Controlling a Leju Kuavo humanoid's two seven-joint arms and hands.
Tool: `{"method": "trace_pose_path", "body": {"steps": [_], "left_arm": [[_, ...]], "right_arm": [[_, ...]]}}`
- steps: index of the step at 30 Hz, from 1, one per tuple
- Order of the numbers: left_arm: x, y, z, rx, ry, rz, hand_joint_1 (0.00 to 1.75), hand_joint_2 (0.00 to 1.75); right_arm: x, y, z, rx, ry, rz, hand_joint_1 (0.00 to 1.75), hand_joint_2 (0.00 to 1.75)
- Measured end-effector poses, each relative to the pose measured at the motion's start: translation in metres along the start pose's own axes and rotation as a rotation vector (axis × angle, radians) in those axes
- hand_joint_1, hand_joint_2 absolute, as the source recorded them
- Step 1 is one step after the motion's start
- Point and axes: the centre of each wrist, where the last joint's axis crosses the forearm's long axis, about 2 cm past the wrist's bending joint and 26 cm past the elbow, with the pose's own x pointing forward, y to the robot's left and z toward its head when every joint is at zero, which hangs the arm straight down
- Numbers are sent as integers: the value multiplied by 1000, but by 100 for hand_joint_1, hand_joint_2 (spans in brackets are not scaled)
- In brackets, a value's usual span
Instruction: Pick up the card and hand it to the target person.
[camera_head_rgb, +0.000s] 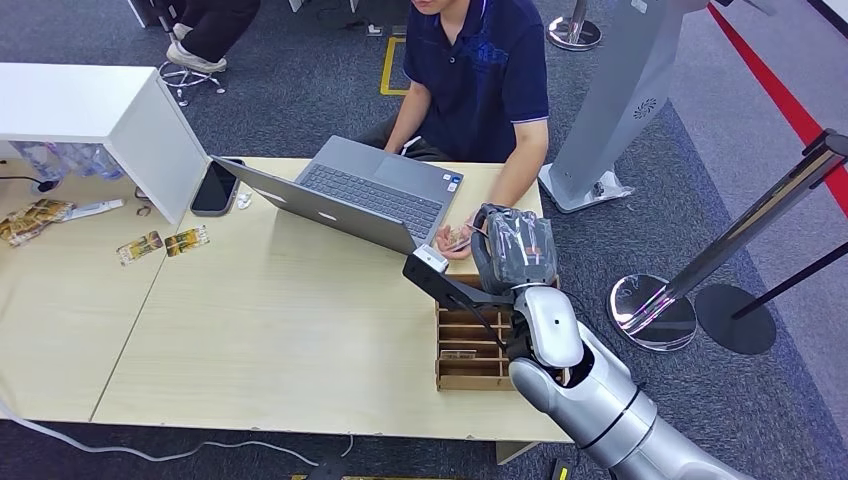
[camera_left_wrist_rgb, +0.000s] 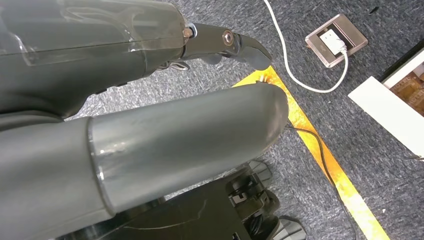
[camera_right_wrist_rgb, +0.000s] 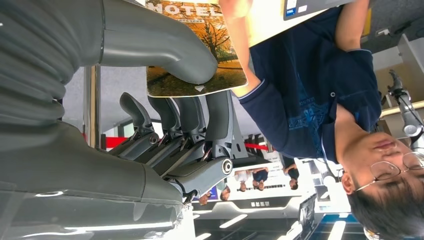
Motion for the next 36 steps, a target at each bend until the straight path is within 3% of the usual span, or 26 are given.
{"method": "trace_pose_path", "body": {"steps": [36], "left_arm": [[1, -1, 0, 0, -4, -6, 0, 0]], "right_arm": [[-1, 1, -1, -9, -3, -5, 138, 175]]}}
